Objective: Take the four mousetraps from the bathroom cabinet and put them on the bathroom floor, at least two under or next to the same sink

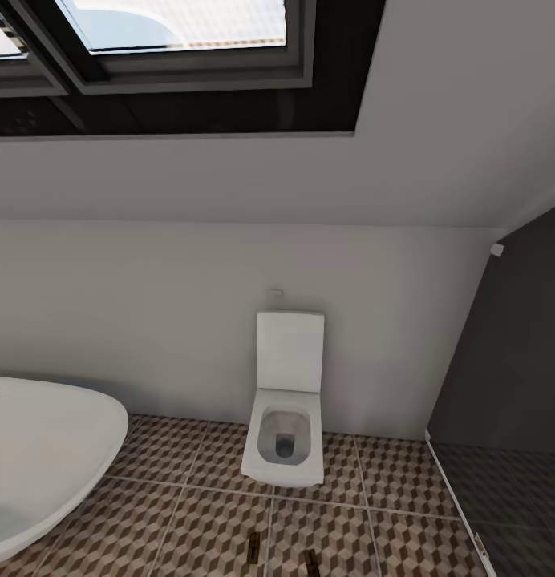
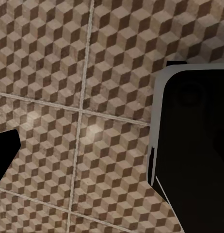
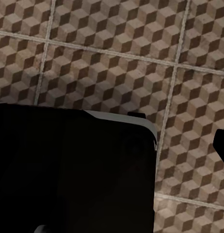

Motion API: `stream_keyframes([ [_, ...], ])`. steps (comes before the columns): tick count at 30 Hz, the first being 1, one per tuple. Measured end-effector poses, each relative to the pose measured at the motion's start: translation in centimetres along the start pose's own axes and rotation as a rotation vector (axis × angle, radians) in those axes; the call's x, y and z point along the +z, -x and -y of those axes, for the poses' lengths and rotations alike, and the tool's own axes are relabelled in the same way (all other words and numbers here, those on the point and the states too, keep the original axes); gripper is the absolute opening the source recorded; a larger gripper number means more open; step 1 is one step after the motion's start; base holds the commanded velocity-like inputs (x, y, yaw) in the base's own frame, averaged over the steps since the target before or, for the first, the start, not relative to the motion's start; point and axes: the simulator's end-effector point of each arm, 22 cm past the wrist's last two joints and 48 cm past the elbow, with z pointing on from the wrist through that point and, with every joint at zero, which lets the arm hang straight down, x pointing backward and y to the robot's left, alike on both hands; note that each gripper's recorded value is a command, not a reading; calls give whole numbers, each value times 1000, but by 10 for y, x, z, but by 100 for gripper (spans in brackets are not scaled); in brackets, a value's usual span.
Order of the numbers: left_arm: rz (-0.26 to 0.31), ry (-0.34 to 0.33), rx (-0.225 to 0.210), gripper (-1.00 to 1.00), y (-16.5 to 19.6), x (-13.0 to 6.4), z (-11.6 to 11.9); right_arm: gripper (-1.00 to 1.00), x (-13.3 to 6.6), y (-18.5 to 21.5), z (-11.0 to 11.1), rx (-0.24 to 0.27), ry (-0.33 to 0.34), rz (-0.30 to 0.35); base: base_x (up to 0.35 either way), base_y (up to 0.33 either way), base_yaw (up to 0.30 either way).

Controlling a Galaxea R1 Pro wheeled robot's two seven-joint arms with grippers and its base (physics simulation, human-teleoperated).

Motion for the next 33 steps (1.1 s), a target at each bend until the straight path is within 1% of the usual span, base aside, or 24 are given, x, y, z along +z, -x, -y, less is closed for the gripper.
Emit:
stream_keyframes([
  [33,0,0,0,100,0,0,0,100,0,0,0,0,0,1,0,0,0],
])
